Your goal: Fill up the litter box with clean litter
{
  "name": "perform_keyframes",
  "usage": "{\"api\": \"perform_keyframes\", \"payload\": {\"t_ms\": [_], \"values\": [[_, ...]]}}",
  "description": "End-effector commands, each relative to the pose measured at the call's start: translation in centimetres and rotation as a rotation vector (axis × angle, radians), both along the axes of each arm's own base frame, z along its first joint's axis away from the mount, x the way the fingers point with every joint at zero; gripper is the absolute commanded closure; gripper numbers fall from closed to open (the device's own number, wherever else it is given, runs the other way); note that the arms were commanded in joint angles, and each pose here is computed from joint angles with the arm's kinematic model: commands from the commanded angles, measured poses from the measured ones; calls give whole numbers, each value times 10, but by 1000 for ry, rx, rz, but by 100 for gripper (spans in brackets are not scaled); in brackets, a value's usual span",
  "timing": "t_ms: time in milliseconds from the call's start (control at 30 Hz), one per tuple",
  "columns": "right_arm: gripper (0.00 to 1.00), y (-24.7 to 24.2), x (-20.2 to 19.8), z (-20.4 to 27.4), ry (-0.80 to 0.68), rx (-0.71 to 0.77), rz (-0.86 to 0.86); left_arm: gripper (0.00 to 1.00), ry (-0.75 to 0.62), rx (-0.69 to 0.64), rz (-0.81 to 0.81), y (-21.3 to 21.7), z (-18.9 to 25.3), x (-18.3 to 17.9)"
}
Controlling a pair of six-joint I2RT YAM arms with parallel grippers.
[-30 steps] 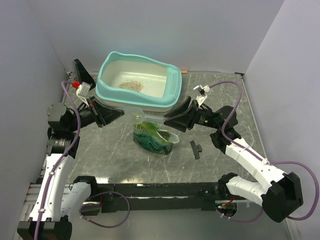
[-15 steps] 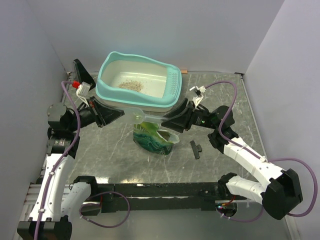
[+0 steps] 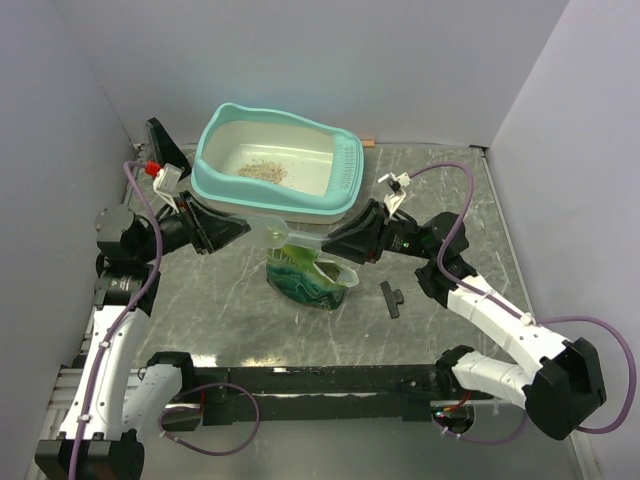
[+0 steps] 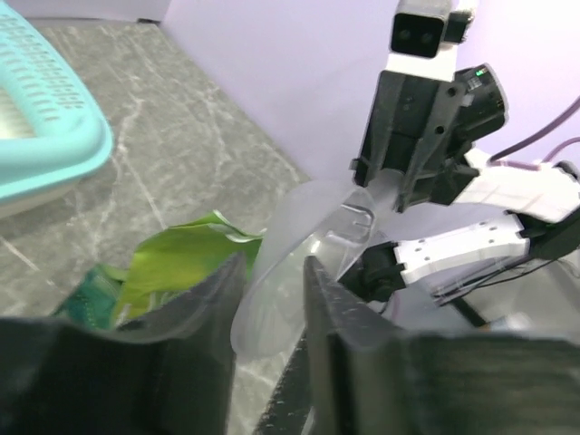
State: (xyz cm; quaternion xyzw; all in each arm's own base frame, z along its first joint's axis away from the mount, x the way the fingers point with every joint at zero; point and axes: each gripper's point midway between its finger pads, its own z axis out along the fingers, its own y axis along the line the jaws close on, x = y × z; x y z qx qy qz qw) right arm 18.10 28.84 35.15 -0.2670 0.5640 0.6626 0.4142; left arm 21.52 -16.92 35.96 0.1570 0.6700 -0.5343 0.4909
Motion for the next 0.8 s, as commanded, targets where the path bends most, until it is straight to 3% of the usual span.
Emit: {"api": "perform_keyframes", "payload": {"t_ms": [0, 33, 233, 500, 633, 767], "values": [[100, -9, -3, 27, -101, 31, -82, 52, -65, 23, 18, 2, 4, 2], [100, -10, -1, 17, -77, -16, -101, 43, -80, 27, 25, 3, 4, 3], [100, -38, 5, 38, -117, -110, -314, 32, -122, 81, 74, 8, -8, 12], [100, -83, -19, 59, -121, -199, -482, 30, -190, 194, 5, -8, -6, 10], [100, -91, -25, 54, -101, -239, -500, 31, -312, 330, -45, -31, 6, 8], [100, -94, -31, 44, -98, -259, -486, 31, -344, 485, -40, -43, -4, 12]]}}
